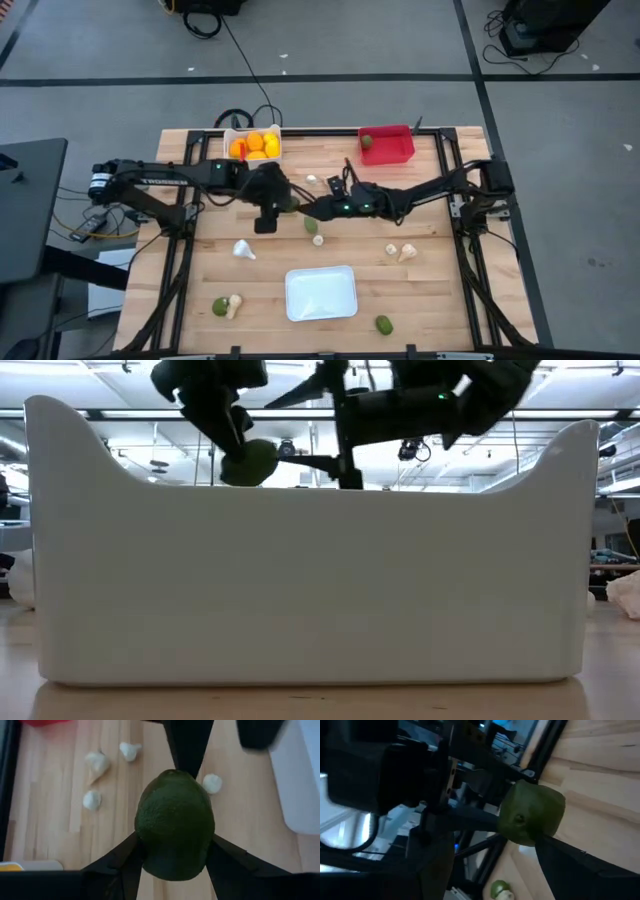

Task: Sort produce into baskets
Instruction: Put the green lime into the red bin

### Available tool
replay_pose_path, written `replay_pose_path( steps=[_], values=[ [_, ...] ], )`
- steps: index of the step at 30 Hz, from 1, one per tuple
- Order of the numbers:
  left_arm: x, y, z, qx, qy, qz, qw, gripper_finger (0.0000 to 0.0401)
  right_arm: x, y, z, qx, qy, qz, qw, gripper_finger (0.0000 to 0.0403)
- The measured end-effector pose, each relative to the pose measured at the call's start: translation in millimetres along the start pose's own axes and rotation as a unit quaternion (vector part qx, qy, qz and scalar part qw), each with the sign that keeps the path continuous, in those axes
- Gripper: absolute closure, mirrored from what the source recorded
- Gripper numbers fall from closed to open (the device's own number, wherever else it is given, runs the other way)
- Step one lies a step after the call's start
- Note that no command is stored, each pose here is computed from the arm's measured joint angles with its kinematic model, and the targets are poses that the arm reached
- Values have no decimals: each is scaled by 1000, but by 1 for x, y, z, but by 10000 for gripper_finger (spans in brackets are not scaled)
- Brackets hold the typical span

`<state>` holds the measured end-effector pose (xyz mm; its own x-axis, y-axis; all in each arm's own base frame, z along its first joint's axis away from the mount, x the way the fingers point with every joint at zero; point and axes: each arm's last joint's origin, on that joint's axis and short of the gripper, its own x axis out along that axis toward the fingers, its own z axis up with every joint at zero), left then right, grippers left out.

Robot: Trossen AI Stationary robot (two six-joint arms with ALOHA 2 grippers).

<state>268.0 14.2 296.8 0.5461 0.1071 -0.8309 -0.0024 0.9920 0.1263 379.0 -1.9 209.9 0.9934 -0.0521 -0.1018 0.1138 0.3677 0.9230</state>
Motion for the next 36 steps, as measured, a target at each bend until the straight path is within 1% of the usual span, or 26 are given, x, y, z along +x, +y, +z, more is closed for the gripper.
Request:
replay_pose_path(
  steps=[5, 8, 10, 13, 17, 22, 26, 31, 34, 36],
  values=[
    [4, 0, -1, 1, 22, 2, 1000, 206, 17, 3, 7, -10, 13, -50, 999, 101],
    [5, 0, -1, 0, 21, 4, 1000, 206, 20, 5, 11, -12, 12, -92, 996, 103],
    [5, 0, 0, -2, 16, 4, 1000, 206, 19, 4, 13, -14, 6, -111, 994, 107],
    [4, -1, 3, -4, 3, -10, 1000, 206, 19, 1, 20, -16, -9, -118, 993, 111],
    [4, -1, 4, -8, -3, -12, 1000, 206, 19, -1, 25, -13, -19, -123, 992, 112],
    [4, 0, 4, -14, -4, -1, 1000, 206, 19, 0, 23, -11, -2, -117, 993, 112],
    [4, 2, 4, -12, -1, 17, 1000, 206, 19, 1, 20, -11, 10, -113, 993, 112],
    [4, 3, 4, -13, -3, 23, 1000, 206, 20, 0, 18, -11, 36, -103, 994, 112],
    [4, 5, 8, -21, -22, 28, 999, 206, 20, 0, 19, -13, 32, -104, 994, 114],
    [4, 4, 10, -21, -34, 21, 999, 206, 20, 0, 18, -13, 31, -104, 994, 122]
  ],
)
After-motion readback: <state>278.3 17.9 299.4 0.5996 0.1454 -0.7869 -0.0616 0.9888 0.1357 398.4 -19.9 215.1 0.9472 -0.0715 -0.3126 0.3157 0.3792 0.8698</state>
